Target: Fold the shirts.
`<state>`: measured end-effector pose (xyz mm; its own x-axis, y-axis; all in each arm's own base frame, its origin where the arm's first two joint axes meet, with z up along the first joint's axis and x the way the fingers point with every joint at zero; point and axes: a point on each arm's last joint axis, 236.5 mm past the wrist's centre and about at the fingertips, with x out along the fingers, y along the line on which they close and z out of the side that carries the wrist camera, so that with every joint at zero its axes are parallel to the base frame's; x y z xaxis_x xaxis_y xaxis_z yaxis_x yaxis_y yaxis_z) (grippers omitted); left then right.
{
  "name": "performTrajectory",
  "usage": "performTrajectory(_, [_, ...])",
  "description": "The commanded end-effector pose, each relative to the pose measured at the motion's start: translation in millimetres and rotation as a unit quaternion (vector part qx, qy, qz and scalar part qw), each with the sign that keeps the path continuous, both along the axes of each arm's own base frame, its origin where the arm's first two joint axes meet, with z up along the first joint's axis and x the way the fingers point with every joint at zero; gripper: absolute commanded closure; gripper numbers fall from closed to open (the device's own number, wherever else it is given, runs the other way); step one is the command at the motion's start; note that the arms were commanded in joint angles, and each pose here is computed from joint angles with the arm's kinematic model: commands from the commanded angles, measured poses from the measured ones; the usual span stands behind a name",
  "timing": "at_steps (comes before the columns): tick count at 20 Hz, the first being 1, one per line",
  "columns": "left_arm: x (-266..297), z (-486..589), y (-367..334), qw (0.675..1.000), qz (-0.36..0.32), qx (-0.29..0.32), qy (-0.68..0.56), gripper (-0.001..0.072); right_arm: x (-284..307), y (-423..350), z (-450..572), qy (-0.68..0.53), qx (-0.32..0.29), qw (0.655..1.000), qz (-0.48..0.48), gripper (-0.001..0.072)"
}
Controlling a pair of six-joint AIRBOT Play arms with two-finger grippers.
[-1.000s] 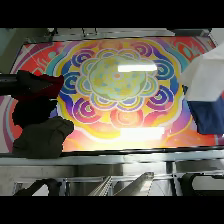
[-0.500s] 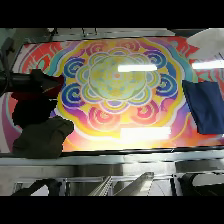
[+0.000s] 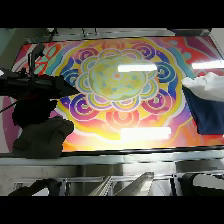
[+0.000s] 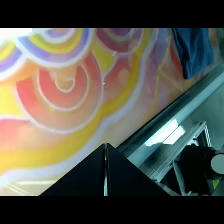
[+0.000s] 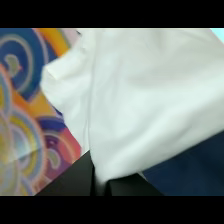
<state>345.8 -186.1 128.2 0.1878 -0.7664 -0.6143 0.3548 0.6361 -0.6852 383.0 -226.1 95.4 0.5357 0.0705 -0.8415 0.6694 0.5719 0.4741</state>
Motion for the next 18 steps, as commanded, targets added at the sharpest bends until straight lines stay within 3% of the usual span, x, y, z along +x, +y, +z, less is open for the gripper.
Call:
performTrajectory(1, [-12.3, 0.3, -5.8, 1.0, -0.029, 0.003, 0.002, 0.0695, -83.1, 3.4, -61.5, 0.13, -0.01, 0.988, -0.088, 0.0695])
performTrajectory(6, [-23.4, -0.7, -6.7, 0.999, -0.049, 0.003, 0.013, 0.0696, -122.5, 29.7, -112.8, 0.201, 0.024, 0.976, -0.079, 0.0687])
performTrajectory(7, [-25.8, -1.0, -6.6, 0.998, -0.053, 0.004, 0.017, 0.0695, -127.6, 30.5, -114.2, 0.211, 0.021, 0.975, -0.071, 0.0597])
performTrajectory(8, [-26.7, -1.1, -5.7, 0.998, -0.054, 0.004, 0.019, 0.0696, -132.7, 31.5, -114.5, 0.221, 0.017, 0.973, -0.057, 0.0251])
performTrajectory(9, [-28.0, -1.3, -5.1, 0.998, -0.056, 0.004, 0.021, 0.0696, -139.0, 36.0, -114.9, 0.232, 0.016, 0.972, -0.026, 0.0003])
performTrajectory(17, [-14.4, 4.2, 22.2, 1.0, -0.02, 0.002, 0.018, 0.0696, -130.3, 57.4, -93.0, 0.213, 0.049, 0.976, 0.003, 0.001])
performTrajectory(18, [-11.5, 10.5, 24.5, 1.0, -0.018, 0.003, 0.009, 0.0696, -120.4, 63.5, -83.6, 0.191, 0.055, 0.98, 0.016, 0.0081])
